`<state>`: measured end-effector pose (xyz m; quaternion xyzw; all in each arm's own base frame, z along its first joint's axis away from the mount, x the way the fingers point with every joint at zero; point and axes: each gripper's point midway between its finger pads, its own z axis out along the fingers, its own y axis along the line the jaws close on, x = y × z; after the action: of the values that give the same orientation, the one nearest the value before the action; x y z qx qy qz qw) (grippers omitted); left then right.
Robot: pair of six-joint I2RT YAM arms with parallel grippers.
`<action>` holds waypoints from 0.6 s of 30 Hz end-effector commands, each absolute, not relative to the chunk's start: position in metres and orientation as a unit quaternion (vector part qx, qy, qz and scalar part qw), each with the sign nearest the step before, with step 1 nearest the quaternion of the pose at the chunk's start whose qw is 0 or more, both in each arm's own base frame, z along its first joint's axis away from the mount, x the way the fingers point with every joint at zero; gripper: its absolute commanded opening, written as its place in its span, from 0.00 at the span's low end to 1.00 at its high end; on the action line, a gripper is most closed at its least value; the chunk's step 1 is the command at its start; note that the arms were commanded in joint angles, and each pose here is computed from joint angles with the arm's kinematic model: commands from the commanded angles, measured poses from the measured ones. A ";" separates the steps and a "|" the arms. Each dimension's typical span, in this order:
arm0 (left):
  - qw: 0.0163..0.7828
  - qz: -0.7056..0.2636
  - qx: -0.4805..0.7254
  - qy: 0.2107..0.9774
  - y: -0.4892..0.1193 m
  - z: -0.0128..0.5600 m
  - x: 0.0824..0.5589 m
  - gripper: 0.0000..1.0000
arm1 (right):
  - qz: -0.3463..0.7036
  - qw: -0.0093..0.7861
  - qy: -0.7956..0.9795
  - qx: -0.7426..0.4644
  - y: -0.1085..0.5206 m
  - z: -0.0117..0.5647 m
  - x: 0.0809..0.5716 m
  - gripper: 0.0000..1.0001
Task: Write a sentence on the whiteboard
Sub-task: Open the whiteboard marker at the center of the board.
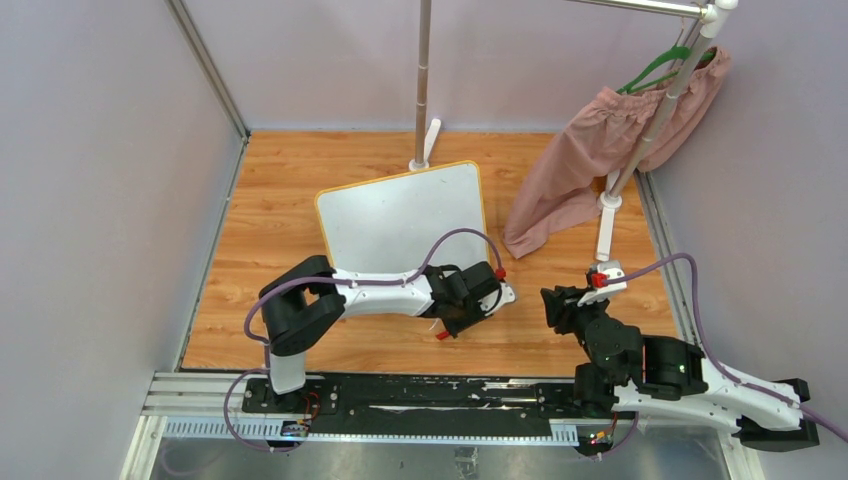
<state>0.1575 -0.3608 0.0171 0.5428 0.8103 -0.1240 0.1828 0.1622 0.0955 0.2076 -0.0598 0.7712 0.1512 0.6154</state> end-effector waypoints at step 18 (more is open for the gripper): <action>0.269 -0.142 0.481 0.822 -0.350 0.061 0.167 0.00 | 0.197 0.593 0.780 -0.047 0.102 0.214 0.154 0.37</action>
<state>0.1545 -0.3446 0.0338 0.5111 0.8206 -0.1356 0.2168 0.1573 0.0976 0.2153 -0.0528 0.7761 0.1769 0.6029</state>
